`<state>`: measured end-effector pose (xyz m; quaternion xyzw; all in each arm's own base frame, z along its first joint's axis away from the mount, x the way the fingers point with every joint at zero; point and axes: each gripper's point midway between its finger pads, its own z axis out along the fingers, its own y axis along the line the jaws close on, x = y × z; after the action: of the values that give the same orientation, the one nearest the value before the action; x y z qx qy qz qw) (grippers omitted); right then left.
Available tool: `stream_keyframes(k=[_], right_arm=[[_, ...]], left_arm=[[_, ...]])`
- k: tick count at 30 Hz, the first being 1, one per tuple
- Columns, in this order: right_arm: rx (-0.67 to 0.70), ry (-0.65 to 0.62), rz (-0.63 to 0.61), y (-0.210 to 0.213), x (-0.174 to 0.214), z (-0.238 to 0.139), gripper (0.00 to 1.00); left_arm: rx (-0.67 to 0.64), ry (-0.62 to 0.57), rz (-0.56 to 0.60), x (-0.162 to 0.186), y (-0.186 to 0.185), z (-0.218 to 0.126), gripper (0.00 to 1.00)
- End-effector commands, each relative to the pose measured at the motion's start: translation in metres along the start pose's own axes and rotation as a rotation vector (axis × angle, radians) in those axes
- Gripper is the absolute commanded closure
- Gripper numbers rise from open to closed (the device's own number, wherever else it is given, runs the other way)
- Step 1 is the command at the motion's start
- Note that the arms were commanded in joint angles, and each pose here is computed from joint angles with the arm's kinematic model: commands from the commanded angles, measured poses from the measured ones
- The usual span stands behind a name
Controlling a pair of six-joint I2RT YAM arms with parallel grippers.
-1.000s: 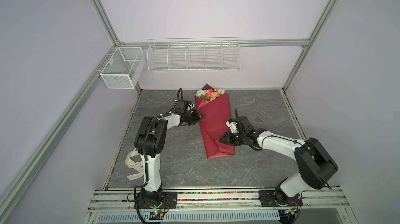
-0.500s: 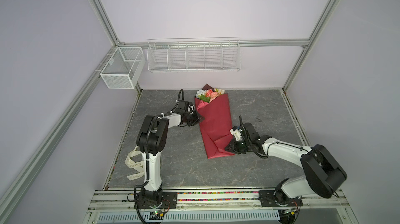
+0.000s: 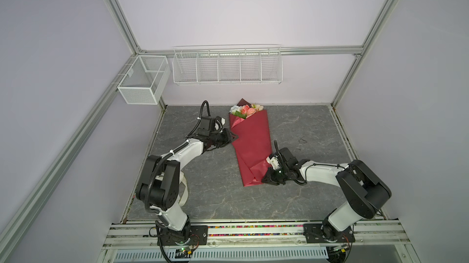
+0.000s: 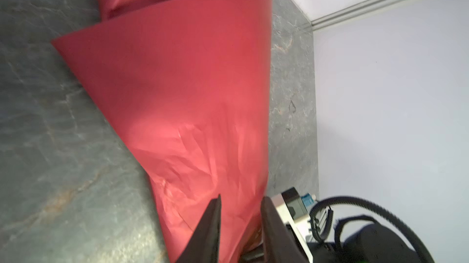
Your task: Tie the bouquet of fake flowers
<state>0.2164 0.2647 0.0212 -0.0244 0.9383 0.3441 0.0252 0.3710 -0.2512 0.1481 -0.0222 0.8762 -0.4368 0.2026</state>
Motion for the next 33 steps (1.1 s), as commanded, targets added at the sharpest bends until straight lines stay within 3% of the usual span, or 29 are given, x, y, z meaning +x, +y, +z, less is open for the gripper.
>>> stream_keyframes(k=[1,9,16,23,29,33], right_arm=[[0.022,-0.006,0.010,-0.002,0.000,0.001,0.84],[0.039,-0.021,0.015,-0.005,0.001,0.000,0.84],[0.029,-0.032,0.021,-0.004,0.001,-0.001,0.84],[0.025,-0.071,0.000,0.009,-0.005,-0.018,0.83],[0.210,-0.112,-0.015,-0.010,-0.008,-0.043,0.82],[0.263,-0.087,-0.039,-0.014,-0.004,-0.043,0.83]], left_arm=[[-0.005,0.082,-0.001,0.050,-0.009,0.009,0.79],[0.062,0.230,0.013,0.145,-0.043,0.055,0.86],[-0.013,0.273,-0.009,0.174,-0.015,0.081,0.91],[-0.107,0.287,-0.046,0.195,0.029,0.083,0.97],[-0.149,0.299,-0.044,0.203,0.046,0.081,0.98],[-0.145,0.305,-0.044,0.205,0.047,0.082,0.99]])
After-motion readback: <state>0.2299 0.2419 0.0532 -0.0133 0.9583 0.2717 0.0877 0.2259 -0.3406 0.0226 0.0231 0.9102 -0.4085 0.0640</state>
